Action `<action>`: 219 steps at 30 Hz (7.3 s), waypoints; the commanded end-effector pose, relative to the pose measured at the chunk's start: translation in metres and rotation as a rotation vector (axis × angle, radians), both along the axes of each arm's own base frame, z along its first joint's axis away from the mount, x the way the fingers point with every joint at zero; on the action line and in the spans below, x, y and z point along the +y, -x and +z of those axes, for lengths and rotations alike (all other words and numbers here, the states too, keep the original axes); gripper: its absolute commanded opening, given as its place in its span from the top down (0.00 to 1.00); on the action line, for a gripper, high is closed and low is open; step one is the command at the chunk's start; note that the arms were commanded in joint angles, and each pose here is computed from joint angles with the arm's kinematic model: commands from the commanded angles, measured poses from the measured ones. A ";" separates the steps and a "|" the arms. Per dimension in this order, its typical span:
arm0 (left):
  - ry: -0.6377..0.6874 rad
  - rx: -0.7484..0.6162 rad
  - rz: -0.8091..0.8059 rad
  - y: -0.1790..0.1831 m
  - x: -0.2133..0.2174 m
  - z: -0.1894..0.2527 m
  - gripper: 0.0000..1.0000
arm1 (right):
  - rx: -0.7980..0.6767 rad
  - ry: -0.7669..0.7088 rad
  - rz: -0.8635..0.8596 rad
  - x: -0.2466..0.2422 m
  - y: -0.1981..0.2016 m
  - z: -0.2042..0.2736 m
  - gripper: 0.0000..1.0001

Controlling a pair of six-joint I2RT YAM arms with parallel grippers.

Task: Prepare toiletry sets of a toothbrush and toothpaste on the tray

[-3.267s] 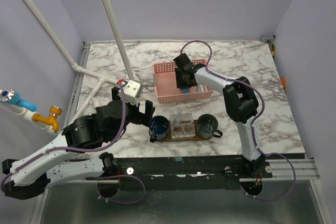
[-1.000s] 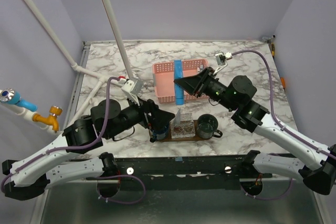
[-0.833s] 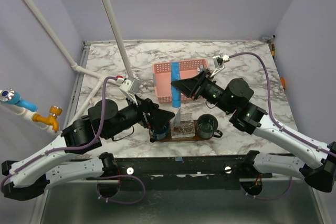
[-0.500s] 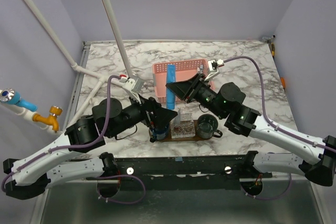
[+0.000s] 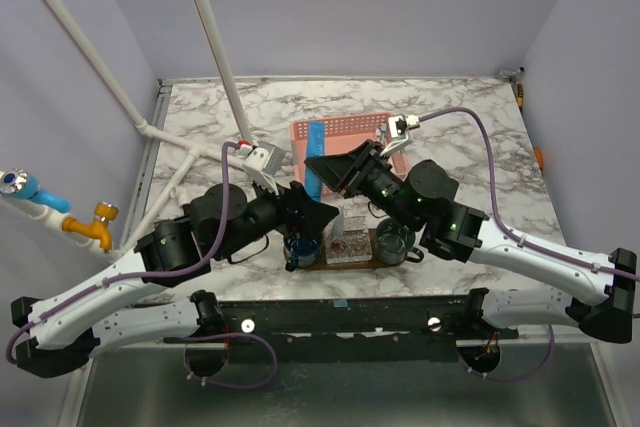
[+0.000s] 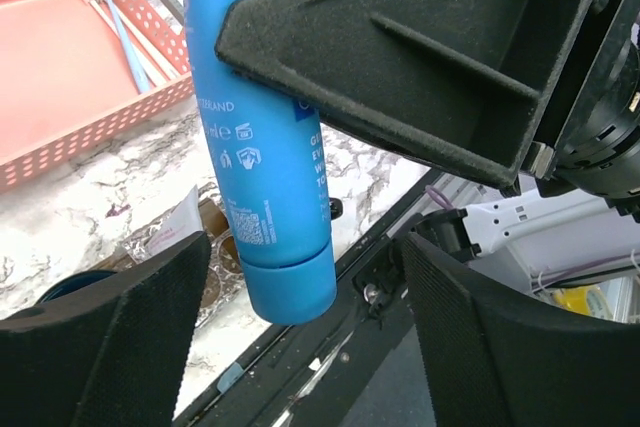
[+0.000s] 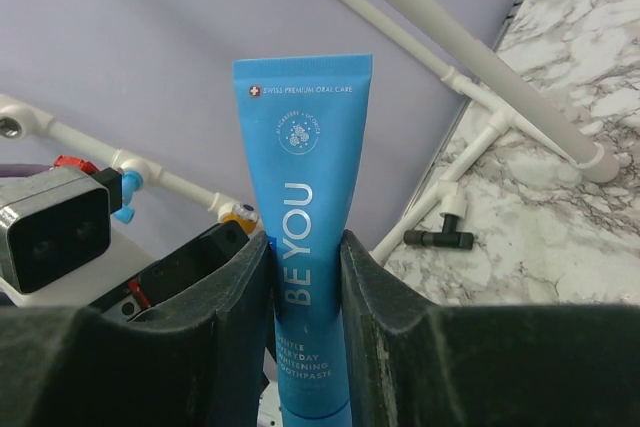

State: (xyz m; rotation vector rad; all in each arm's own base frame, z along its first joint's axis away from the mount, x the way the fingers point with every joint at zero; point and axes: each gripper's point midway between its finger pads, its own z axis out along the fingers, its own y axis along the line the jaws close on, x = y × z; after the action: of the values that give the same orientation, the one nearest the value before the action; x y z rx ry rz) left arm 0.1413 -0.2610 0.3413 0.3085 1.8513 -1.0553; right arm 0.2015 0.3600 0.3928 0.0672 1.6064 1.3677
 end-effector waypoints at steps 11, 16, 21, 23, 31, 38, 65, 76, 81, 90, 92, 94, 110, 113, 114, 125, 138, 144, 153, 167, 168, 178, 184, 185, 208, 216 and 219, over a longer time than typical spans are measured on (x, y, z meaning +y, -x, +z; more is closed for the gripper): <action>-0.022 -0.067 0.052 -0.014 0.003 0.012 0.36 | -0.002 -0.019 -0.042 -0.004 -0.002 0.011 0.67; -0.020 -0.086 0.060 -0.016 0.003 0.018 0.35 | 0.006 -0.012 -0.036 -0.004 -0.001 0.005 0.67; -0.022 -0.089 0.049 -0.017 -0.001 0.020 0.40 | 0.002 -0.012 -0.038 -0.005 0.000 0.005 0.67; -0.022 -0.088 0.044 -0.016 -0.002 0.020 0.46 | 0.000 -0.005 -0.041 -0.006 -0.001 0.005 0.67; -0.026 -0.087 0.036 -0.018 -0.008 0.021 0.76 | -0.015 0.009 -0.049 -0.007 -0.002 0.008 0.66; -0.041 -0.084 0.032 -0.018 -0.008 0.017 1.00 | -0.007 0.042 -0.057 -0.012 -0.001 -0.002 0.54; -0.102 -0.041 -0.411 0.068 0.004 -0.033 1.00 | -0.399 0.485 0.260 -0.057 0.067 0.007 0.25; -0.131 -0.042 -0.680 0.118 0.018 -0.042 1.00 | -0.506 0.617 0.517 -0.066 0.107 0.005 0.24; -0.111 -0.058 -0.805 0.140 0.025 -0.036 1.00 | -0.545 0.600 0.718 -0.059 0.137 -0.004 0.25; -0.094 -0.089 -0.903 0.157 0.034 -0.030 1.00 | -0.558 0.540 0.924 -0.048 0.166 -0.016 0.33; -0.097 -0.090 -0.903 0.157 0.034 -0.030 1.00 | -0.565 0.520 0.966 -0.048 0.173 -0.018 0.37; -0.098 -0.090 -0.904 0.157 0.034 -0.030 1.00 | -0.564 0.503 0.979 -0.047 0.176 -0.017 0.41; -0.101 -0.093 -0.879 0.152 0.031 -0.032 1.00 | -0.513 0.473 1.019 -0.031 0.175 -0.028 0.67; -0.100 -0.094 -0.875 0.151 0.031 -0.033 1.00 | -0.513 0.473 1.019 -0.030 0.175 -0.030 0.77; -0.100 -0.092 -0.873 0.151 0.031 -0.033 1.00 | -0.511 0.473 1.019 -0.029 0.175 -0.030 0.81; -0.149 -0.063 -0.786 0.133 0.022 -0.046 0.61 | -0.484 0.503 0.987 -0.028 0.168 -0.041 0.99; -0.260 -0.075 -0.421 0.067 0.032 -0.041 0.10 | -0.278 0.755 0.721 -0.046 0.121 -0.062 1.00; -0.267 -0.007 -0.268 0.030 0.041 -0.042 0.10 | -0.168 0.858 0.594 -0.066 0.104 -0.065 0.99; -0.250 0.038 -0.053 -0.012 0.065 -0.041 0.10 | 0.047 1.022 0.479 -0.088 0.091 -0.096 0.99; -0.294 0.048 0.137 -0.044 0.092 -0.067 0.10 | 0.215 1.237 0.183 -0.118 0.052 -0.122 0.99; -0.298 0.048 0.151 -0.046 0.094 -0.068 0.10 | 0.218 1.247 0.171 -0.116 0.048 -0.124 0.99; -0.312 0.047 0.182 -0.046 0.101 -0.080 0.10 | 0.239 1.319 0.118 -0.099 0.022 -0.142 0.99; -0.314 0.043 0.184 -0.045 0.103 -0.082 0.10 | 0.241 1.323 0.103 -0.094 0.011 -0.146 0.99; -0.315 0.044 0.184 -0.045 0.103 -0.082 0.10 | 0.244 1.326 0.105 -0.093 0.010 -0.147 0.99; -0.322 0.040 0.206 -0.045 0.108 -0.084 0.10 | 0.289 1.349 0.131 -0.087 0.002 -0.186 0.99; -0.324 0.042 0.206 -0.045 0.108 -0.085 0.10 | 0.315 1.348 0.155 -0.085 0.005 -0.208 0.99; -0.325 0.043 0.206 -0.045 0.108 -0.085 0.10 | 0.327 1.345 0.160 -0.085 0.006 -0.216 0.99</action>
State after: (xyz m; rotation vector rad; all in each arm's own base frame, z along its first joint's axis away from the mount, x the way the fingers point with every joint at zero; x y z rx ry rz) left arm 0.1832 -0.1578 0.2601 0.2978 2.0424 -0.6552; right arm 0.1948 0.2674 0.1850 -0.6834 2.5332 0.1021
